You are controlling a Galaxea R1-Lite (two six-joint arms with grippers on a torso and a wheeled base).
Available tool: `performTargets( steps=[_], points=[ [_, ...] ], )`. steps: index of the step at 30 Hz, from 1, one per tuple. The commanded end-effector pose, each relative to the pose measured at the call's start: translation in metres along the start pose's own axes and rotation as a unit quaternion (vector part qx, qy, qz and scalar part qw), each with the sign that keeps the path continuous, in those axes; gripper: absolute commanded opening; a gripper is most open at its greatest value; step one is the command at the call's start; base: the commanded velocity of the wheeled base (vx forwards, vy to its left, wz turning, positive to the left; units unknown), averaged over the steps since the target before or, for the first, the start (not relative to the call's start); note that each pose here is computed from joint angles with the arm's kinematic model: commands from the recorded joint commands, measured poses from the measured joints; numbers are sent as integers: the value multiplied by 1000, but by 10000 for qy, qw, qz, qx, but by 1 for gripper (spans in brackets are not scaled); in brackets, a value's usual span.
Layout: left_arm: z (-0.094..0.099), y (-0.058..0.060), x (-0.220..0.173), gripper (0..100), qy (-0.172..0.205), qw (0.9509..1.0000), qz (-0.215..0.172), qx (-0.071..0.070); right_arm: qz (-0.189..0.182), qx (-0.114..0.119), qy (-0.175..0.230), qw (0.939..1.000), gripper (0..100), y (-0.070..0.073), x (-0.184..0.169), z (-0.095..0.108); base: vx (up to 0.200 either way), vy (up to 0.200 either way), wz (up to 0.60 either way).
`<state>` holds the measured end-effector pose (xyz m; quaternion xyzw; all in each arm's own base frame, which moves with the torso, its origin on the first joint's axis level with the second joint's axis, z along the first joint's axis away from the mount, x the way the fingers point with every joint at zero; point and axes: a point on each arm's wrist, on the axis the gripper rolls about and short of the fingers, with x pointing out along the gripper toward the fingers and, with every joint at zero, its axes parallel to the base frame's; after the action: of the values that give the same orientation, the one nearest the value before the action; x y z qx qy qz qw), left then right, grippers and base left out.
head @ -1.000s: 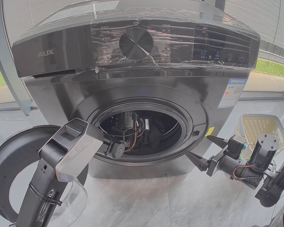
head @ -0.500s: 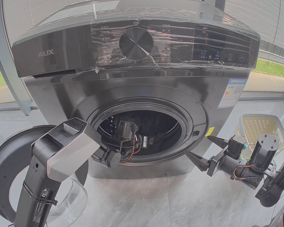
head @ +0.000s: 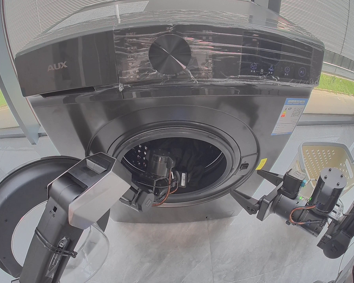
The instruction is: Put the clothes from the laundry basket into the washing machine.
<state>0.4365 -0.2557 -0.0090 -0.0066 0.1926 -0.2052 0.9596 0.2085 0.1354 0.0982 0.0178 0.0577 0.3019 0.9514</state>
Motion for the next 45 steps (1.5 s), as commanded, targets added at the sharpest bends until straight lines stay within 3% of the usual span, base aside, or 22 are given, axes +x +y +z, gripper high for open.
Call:
performTargets(
  steps=[1,8,13,21,24,33,38,44,45],
  points=[
    [-5,0,5,0,-7,10000,0,-10,3,0,2,10000,100,0,1,0,0,0,0],
    [28,1,12,0,-680,9975,89,-144,10,-1,10,10000,100,0,0,-1,0,0,0],
    [47,11,24,0,-1349,9898,376,-267,10,-1,2,10000,100,0,1,0,0,0,0],
    [60,23,37,0,-1833,9806,602,-334,5,-2,-36,10000,100,0,0,1,0,0,0],
    [53,30,41,0,-1776,9808,733,-340,5,-2,-36,10000,100,0,0,1,0,0,0],
    [56,46,40,0,-1827,9786,878,-368,34,-4,-4,10000,100,2,1,0,0,0,0],
    [58,46,40,0,-1828,9785,876,-375,63,-6,6,10000,100,3,1,0,0,0,0],
    [55,35,40,0,-1758,9807,789,-341,63,-6,6,10000,100,3,1,0,0,0,0],
    [55,31,40,100,-1741,9812,760,-340,63,-6,6,10000,100,3,1,0,0,0,0]
  ],
)
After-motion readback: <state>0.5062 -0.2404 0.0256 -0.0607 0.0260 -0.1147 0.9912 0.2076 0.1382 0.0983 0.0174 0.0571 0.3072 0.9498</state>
